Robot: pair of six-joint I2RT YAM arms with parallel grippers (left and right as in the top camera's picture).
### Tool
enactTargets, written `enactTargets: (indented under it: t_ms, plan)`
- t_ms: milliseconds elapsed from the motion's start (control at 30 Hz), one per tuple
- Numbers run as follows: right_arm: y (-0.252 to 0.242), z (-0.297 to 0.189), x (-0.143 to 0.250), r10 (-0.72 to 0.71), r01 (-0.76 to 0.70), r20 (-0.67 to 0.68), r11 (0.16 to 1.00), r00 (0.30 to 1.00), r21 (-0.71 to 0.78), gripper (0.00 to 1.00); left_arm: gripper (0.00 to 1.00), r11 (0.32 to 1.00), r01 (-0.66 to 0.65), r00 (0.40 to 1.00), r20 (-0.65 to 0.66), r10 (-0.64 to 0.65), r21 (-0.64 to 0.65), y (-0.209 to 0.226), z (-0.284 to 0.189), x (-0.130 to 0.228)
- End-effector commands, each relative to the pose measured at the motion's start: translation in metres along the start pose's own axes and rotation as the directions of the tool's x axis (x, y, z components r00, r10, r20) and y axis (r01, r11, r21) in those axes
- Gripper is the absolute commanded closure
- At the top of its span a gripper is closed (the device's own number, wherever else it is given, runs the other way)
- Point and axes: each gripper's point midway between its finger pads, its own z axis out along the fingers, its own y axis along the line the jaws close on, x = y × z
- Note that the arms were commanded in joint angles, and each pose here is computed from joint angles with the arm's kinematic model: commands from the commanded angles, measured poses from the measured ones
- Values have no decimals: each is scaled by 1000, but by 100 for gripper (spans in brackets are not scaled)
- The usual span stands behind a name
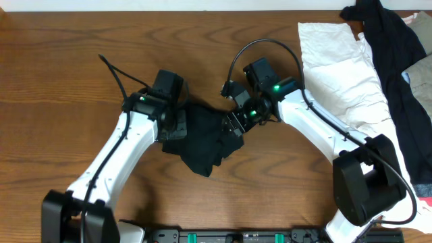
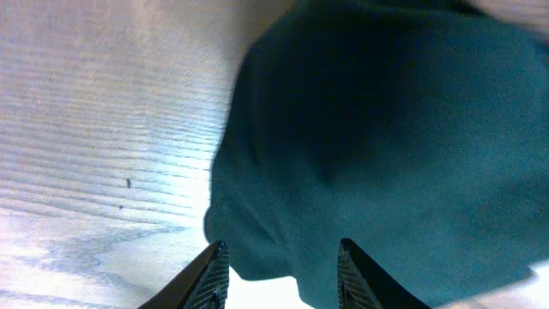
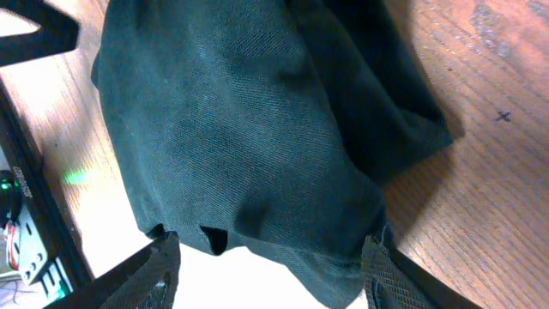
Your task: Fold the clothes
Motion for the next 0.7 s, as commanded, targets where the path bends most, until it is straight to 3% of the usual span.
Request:
enactTargets:
  t_ms: [0, 300, 533, 667]
  plan:
    - [-3, 13, 6, -12, 13, -36, 1000, 999, 15, 35, 59, 998, 47, 999, -22, -48, -43, 17, 9, 0]
    - [-18, 40, 12, 1, 1, -71, 1000, 997, 18, 42, 54, 992, 110, 994, -20, -112, -62, 36, 13, -6]
    - [-22, 43, 5, 1, 0, -46, 999, 999, 33, 75, 54, 992, 114, 993, -9, -115, -58, 39, 33, -1]
    - [-22, 43, 3, -2, 3, -35, 999, 999, 34, 85, 54, 992, 115, 993, 7, -115, -51, 40, 45, 1]
